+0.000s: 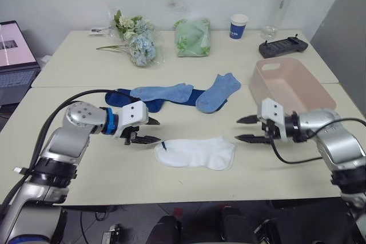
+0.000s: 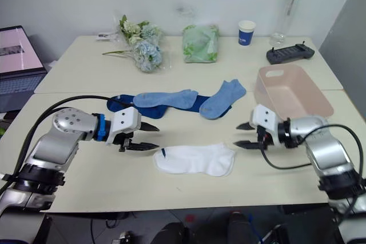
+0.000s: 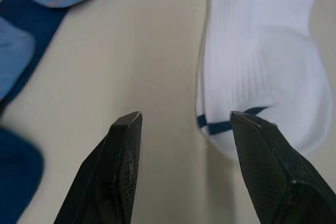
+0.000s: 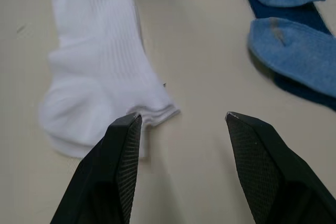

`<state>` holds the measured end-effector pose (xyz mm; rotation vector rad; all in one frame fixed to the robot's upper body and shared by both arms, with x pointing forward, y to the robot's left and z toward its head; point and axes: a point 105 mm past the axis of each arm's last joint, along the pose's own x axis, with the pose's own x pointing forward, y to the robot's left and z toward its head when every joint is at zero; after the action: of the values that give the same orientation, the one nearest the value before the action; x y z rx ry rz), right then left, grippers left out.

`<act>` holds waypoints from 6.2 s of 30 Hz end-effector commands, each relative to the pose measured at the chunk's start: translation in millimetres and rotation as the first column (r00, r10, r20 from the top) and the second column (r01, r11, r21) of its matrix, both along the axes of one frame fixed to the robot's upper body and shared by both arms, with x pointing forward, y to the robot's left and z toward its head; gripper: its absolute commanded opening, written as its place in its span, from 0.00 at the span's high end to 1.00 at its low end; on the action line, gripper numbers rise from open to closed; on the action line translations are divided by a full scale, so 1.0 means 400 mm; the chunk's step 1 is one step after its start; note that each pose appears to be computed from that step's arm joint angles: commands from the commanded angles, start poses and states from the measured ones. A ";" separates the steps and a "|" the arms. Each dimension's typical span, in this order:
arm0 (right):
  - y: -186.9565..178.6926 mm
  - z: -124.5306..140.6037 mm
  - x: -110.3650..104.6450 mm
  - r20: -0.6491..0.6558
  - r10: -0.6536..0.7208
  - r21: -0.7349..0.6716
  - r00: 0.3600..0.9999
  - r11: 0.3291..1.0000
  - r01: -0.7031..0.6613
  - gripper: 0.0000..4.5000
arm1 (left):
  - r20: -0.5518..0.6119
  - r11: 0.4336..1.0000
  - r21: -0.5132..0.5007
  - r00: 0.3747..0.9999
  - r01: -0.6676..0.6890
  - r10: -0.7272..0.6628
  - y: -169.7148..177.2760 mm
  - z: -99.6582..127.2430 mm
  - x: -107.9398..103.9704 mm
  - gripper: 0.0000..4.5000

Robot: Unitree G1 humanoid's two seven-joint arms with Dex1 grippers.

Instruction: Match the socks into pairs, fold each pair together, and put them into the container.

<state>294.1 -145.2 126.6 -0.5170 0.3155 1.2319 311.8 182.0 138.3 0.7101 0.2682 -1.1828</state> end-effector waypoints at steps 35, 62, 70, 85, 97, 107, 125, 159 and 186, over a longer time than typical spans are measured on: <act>0.024 -0.053 -0.013 -0.022 0.006 0.000 1.000 1.000 -0.006 0.99 | 0.087 0.966 0.078 0.964 0.245 -0.251 -0.061 -0.069 -0.128 0.38; 0.025 -0.049 0.009 -0.010 0.005 -0.004 1.000 1.000 -0.005 1.00 | 0.032 0.956 0.123 0.962 0.266 -0.272 -0.036 -0.132 -0.126 1.00; 0.022 -0.041 0.019 0.002 -0.020 0.006 1.000 1.000 0.020 0.79 | 0.010 0.964 0.089 0.968 0.250 -0.252 -0.038 -0.127 -0.130 0.91; 0.063 0.065 0.016 0.030 -0.037 0.136 0.999 0.990 0.033 0.41 | -0.154 0.991 -0.090 0.982 0.095 -0.108 -0.037 -0.041 -0.142 0.54; 0.221 -0.028 0.015 0.150 -0.050 0.177 0.987 0.984 0.023 0.78 | -0.034 0.938 -0.340 0.998 -0.060 0.051 -0.158 -0.052 -0.037 0.89; 0.150 -0.121 0.016 0.152 -0.067 0.050 0.986 0.997 0.060 0.99 | -0.113 0.977 -0.181 0.989 -0.112 0.093 -0.146 -0.207 -0.078 1.00; 0.189 -0.074 -0.057 0.117 0.123 0.119 0.985 0.983 -0.137 0.99 | -0.069 0.980 -0.197 0.997 0.024 -0.038 -0.137 -0.105 -0.114 1.00; 0.038 -0.095 -0.036 -0.248 -0.209 0.168 0.946 0.952 0.255 0.01 | -0.046 0.978 -0.205 0.999 -0.029 0.020 -0.093 -0.087 -0.142 1.00; -0.009 -0.033 0.048 -0.381 -0.161 0.197 0.910 0.948 0.251 0.99 | -0.046 0.931 -0.354 0.993 0.088 -0.112 -0.291 -0.064 -0.052 1.00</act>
<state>312.6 -148.4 110.2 -0.0170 0.5183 1.1108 289.6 69.4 120.9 0.3803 0.0308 -1.3028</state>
